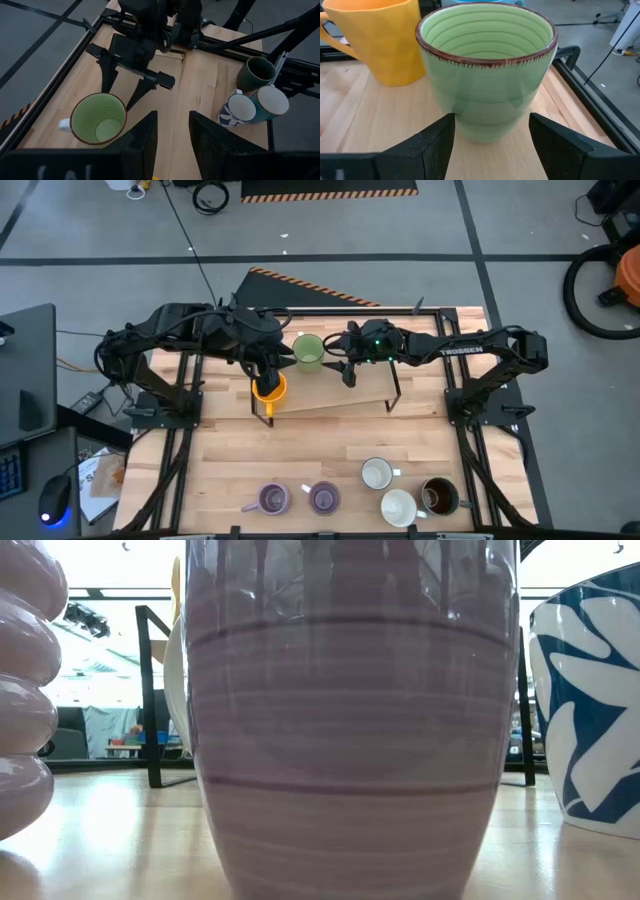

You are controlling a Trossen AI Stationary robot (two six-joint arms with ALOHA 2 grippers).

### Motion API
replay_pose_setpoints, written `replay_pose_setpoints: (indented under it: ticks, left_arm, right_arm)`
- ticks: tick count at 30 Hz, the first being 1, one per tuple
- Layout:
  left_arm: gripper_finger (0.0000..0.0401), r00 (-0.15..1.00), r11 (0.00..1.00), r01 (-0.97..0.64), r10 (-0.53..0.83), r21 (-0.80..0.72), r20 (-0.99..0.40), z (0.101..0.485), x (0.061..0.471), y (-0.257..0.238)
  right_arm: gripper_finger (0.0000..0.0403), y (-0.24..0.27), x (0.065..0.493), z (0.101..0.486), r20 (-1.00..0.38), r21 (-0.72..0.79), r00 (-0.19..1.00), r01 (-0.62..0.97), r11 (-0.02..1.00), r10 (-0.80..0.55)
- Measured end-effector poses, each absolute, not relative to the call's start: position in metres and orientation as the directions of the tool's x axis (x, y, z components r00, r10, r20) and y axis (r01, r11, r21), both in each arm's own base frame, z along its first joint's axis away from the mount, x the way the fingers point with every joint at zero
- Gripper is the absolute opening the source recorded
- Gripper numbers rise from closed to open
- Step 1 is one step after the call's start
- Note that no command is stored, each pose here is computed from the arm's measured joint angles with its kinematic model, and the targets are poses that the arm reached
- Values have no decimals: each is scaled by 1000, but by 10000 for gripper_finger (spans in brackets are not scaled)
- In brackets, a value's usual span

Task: Place coffee mugs
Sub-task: Put the green mug on the shelf

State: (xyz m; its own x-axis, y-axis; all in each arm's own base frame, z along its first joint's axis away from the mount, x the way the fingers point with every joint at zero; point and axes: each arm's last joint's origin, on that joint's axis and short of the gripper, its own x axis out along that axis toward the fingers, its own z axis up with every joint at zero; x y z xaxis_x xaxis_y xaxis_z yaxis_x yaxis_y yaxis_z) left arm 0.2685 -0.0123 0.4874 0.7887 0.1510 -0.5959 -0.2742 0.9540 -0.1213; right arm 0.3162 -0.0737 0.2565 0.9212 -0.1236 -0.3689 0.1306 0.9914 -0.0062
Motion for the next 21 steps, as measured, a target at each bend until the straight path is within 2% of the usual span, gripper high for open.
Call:
replay_pose_setpoints:
  ticks: [7, 15, 21]
  left_arm:
    - [117, 789, 954, -273, 151, -120, -596, 487, 269, -12]
    - [117, 789, 948, -287, 151, -140, -596, 487, 269, -12]
    - [117, 789, 948, -287, 151, -140, -595, 487, 269, -12]
  right_arm:
    - [261, -73, 317, 257, -359, -1, 925, 132, 991, -124]
    - [261, -73, 320, 267, -264, 58, 956, 148, 987, -128]
    - [261, -69, 320, 265, -285, 58, 952, 138, 989, -116]
